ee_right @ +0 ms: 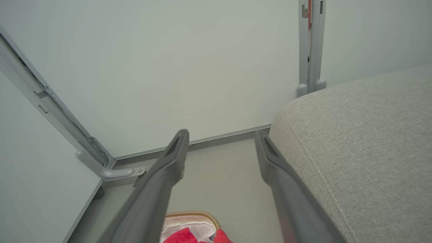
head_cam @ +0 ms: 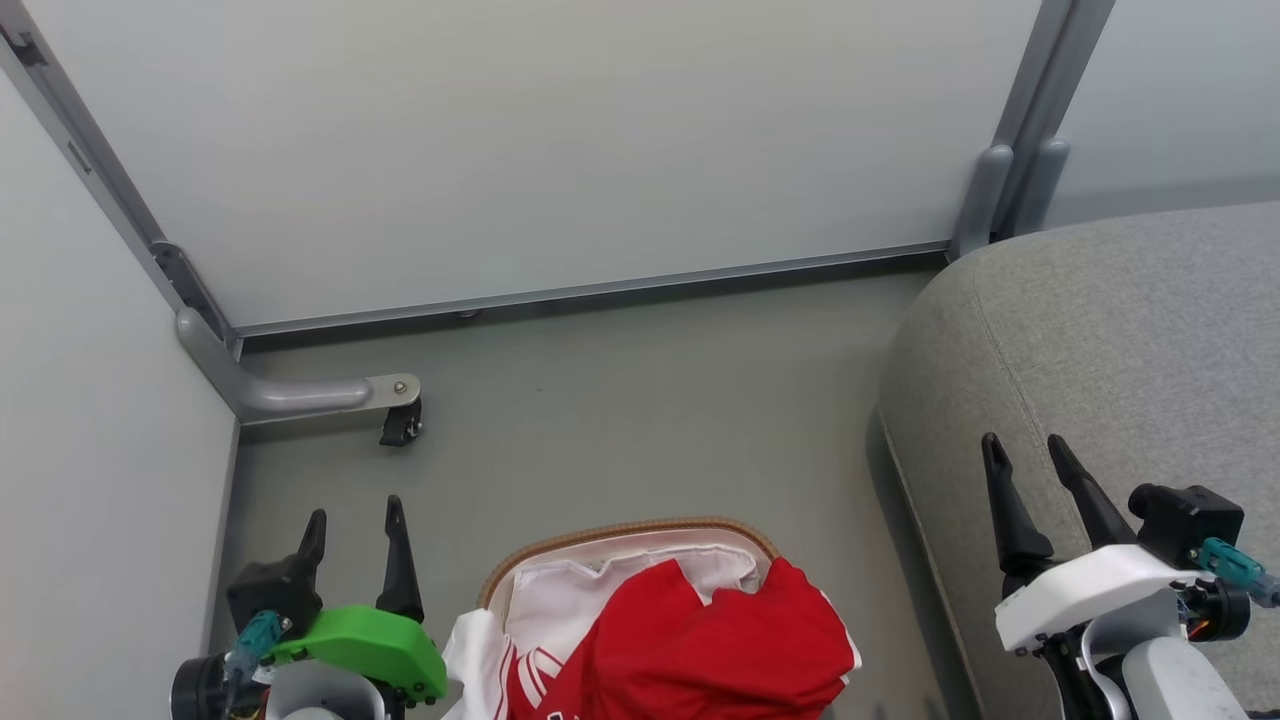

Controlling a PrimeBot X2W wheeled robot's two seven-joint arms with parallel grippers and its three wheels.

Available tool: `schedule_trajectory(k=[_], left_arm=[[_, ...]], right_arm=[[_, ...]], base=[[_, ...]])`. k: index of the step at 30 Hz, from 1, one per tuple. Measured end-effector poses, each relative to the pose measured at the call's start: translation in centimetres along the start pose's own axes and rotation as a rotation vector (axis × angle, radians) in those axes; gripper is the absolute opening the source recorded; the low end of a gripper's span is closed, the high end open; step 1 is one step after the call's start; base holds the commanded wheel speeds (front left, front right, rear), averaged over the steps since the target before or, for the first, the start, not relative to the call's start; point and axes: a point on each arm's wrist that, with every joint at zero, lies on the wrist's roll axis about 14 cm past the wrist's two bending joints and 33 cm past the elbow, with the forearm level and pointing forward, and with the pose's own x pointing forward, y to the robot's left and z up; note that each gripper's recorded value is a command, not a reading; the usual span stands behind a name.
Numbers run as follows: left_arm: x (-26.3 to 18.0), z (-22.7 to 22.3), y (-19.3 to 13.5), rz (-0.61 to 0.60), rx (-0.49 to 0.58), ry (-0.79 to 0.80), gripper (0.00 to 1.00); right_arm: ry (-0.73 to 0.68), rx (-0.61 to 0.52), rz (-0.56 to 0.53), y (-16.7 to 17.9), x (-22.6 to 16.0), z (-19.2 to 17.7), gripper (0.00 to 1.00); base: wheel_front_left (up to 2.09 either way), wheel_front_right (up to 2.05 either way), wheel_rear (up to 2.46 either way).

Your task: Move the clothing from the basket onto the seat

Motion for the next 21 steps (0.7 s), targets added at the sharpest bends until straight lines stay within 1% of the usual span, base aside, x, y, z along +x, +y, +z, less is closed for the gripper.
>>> schedule_trajectory(k=[7,17,21], left_arm=[[-0.2,0.6,-0.3,-0.008,0.049,-0.034,1.0],[0.0,2.0,-0.7,-0.031,0.102,-0.094,1.0],[0.0,2.2,-0.8,-0.04,0.14,-0.106,1.0]], right_arm=[[-0.015,-0.049,0.014,0.3,0.0,0.3,1.0],[-0.069,-0.129,0.031,0.7,0.5,1.9,1.0],[-0.078,-0.165,0.038,0.8,0.5,2.0,1.0]], base=[[0.0,0.0,0.0],[0.0,0.0,0.0],[0.0,0.0,0.0]])
